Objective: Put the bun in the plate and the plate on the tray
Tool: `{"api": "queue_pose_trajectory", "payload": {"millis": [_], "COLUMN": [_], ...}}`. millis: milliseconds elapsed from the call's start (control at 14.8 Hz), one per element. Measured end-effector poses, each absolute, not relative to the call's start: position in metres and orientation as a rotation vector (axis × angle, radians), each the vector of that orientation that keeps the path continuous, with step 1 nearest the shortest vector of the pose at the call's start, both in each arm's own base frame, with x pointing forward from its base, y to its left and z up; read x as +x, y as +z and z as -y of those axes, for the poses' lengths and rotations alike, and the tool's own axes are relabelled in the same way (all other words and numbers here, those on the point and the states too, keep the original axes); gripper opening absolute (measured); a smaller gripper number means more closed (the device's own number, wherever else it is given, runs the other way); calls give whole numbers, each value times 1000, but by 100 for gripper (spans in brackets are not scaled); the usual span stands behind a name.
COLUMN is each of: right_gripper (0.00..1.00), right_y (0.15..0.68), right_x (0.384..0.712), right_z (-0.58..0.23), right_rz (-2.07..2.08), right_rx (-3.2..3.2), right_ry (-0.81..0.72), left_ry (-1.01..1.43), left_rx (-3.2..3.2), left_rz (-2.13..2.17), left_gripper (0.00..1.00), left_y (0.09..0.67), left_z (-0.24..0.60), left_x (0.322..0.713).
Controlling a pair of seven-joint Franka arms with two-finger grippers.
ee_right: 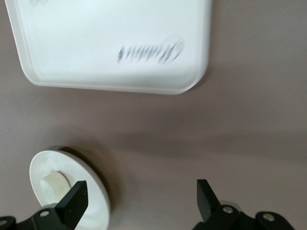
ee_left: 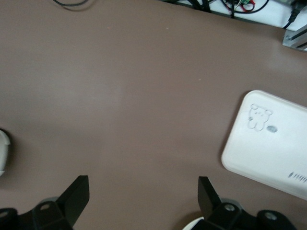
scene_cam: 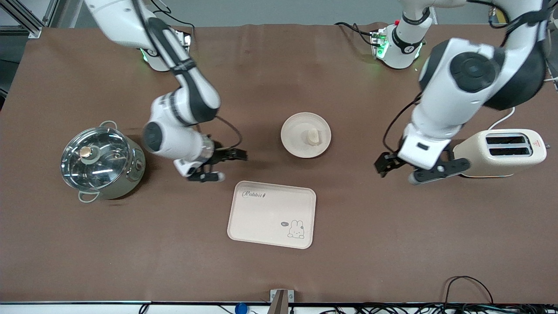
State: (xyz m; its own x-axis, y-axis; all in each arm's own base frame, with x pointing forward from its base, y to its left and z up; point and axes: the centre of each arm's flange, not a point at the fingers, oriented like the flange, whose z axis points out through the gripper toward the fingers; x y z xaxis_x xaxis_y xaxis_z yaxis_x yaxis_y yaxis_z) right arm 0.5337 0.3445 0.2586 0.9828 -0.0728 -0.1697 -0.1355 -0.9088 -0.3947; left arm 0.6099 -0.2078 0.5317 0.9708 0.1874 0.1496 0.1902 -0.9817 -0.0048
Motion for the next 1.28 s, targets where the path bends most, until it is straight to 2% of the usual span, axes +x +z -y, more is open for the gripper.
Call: {"api": "queue_pose_trajectory", "payload": {"millis": [270,541,608,743,1014,1081,1149,1216,1284], "right_gripper": [100,97,89,64,27,27,22,12,7], "right_y": [214,173,169,169,172,171,171,173,177], "right_x": [471,434,431,431,427,424,423,422,422], "right_z": [-422,-454,-456,-456,-462,-464,-466,-467,-471], "right_rz": [-228,-273,-273,-275,-271,-267,-263,-260,-254], "right_rx": [-2718,-2715,-2719,-2719,-2711,-2711,-2711,-2709,-2701], "right_ry": [171,145,147,150,155,157,159,159,154], "left_ry": [-239,-207,-183,-157,-156,-142,-113,-83,-66], "left_rx": [-3108,-3148,-3144,-3138,-3139,-3142,-3142,-3140,-3139], "left_rz": [224,283,299,311,278,188,97,41,14], "left_gripper": [100,100,100,100,100,100,100,100,100], "left_y": [608,631,630,630,632,632,631,630,629], "left_z": [156,90,83,78,73,75,76,76,76], "left_x": [589,584,582,580,579,577,575,572,571]}}
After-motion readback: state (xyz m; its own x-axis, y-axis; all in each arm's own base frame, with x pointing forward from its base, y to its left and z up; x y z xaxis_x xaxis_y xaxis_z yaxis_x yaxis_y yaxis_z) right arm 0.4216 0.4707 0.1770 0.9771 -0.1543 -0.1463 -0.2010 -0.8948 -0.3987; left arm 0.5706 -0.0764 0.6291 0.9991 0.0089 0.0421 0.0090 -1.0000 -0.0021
